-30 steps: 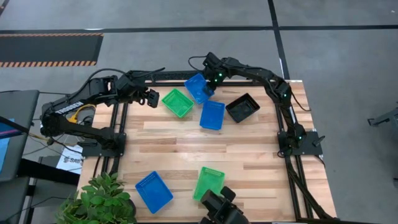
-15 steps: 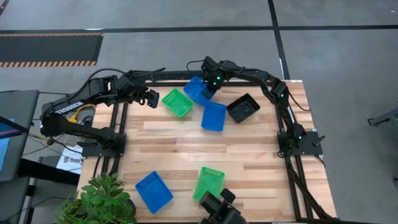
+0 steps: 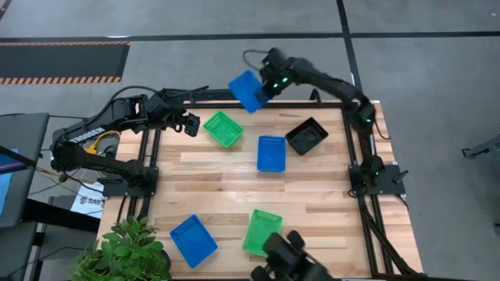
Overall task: Stack baskets by color
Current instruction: Stack the top blue bin on the middle blue bin
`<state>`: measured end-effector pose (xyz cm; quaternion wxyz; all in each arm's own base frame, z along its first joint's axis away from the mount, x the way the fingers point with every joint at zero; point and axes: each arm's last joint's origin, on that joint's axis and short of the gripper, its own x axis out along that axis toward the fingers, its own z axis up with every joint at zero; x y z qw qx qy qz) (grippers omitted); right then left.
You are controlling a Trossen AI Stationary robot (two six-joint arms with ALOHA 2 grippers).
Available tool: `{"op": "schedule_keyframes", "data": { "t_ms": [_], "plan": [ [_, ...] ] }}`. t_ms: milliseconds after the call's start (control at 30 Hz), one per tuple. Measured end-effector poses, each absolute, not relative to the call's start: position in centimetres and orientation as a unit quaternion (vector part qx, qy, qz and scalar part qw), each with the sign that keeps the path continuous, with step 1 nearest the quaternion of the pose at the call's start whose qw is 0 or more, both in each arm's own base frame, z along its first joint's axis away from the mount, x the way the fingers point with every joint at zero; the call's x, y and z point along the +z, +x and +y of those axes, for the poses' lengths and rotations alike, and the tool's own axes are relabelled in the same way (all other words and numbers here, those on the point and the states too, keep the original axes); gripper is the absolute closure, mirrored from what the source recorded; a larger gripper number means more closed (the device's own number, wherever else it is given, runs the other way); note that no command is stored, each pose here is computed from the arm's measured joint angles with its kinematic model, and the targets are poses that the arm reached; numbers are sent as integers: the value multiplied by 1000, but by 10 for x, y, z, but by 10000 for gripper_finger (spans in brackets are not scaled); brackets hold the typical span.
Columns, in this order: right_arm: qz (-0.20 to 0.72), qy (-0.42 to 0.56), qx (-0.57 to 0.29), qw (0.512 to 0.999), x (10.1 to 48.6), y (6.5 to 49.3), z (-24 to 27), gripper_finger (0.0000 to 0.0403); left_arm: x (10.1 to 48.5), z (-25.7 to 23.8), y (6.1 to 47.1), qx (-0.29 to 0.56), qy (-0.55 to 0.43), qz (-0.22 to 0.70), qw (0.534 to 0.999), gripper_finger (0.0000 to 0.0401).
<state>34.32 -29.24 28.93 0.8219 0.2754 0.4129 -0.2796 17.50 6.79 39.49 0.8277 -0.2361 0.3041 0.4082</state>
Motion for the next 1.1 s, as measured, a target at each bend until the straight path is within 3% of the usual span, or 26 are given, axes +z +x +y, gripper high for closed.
{"op": "schedule_keyframes", "data": {
  "t_ms": [200, 367, 533, 800, 1100],
  "plan": [
    [392, 301, -294, 818, 372, 298, -237, 396, 395, 68, 175, 408, -239, 301, 828, 127],
    [404, 288, -306, 812, 392, 275, -166, 395, 396, 68, 176, 410, -248, 290, 828, 127],
    [394, 336, -347, 782, 350, 252, -108, 393, 397, 69, 177, 411, -255, 280, 829, 127],
    [272, 481, -341, 760, 269, 254, -61, 393, 397, 69, 178, 412, -261, 275, 828, 127],
    [302, 511, -367, 716, 230, 266, -19, 389, 397, 69, 178, 415, -269, 272, 826, 127]
  ]
}}
